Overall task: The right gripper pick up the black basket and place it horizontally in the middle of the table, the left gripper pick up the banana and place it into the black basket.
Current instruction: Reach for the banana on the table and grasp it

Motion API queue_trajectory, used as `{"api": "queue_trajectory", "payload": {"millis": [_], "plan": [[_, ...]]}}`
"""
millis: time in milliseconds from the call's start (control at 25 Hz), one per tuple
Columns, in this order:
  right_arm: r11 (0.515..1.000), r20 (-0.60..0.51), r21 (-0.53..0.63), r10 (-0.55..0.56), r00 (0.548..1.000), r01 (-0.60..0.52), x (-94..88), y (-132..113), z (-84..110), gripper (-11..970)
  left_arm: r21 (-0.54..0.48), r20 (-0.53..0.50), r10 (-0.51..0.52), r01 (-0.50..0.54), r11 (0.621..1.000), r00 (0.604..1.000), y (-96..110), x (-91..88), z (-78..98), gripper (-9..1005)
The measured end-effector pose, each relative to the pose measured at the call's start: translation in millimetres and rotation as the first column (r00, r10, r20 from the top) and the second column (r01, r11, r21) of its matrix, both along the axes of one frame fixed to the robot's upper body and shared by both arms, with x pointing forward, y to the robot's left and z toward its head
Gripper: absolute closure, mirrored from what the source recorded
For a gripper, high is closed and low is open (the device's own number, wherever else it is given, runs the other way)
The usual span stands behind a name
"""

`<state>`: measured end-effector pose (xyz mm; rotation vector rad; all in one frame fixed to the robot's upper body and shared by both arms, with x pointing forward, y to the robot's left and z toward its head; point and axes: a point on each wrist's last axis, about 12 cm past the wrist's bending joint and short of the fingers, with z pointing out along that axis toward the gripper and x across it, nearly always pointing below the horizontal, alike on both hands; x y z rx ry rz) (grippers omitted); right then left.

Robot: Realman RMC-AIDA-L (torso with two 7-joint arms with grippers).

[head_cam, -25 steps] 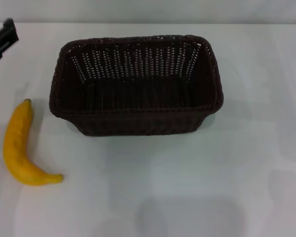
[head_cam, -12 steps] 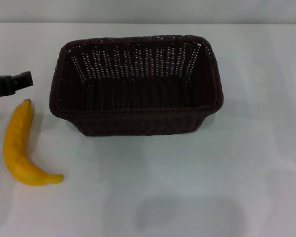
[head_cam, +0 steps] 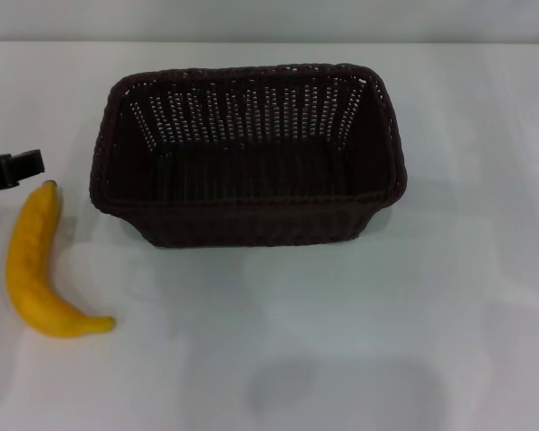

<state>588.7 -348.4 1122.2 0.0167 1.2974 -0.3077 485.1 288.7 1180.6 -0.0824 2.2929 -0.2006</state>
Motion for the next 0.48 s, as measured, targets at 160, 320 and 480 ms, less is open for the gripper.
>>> {"api": "queue_trajectory", "payload": {"millis": [160,320,480], "plan": [[1.000,0.008,-0.001,0.002,1.000,-0.002,0.6,-0.6,2.8,236,-0.020,-0.014,-0.004,0.003,1.000,1.000,-1.6,-1.0,-2.7,320],[1.000,0.002,-0.003,0.002,1.000,-0.002,1.1,-2.1,3.3,236,-0.046,-0.050,0.009,-0.011,0.999,0.999,0.1,-2.0,-13.0,314],[1.000,-0.006,-0.004,0.002,1.000,-0.002,1.6,-3.5,3.1,236,-0.073,-0.087,0.022,-0.028,0.997,0.996,2.0,-1.6,-27.5,309]]}}
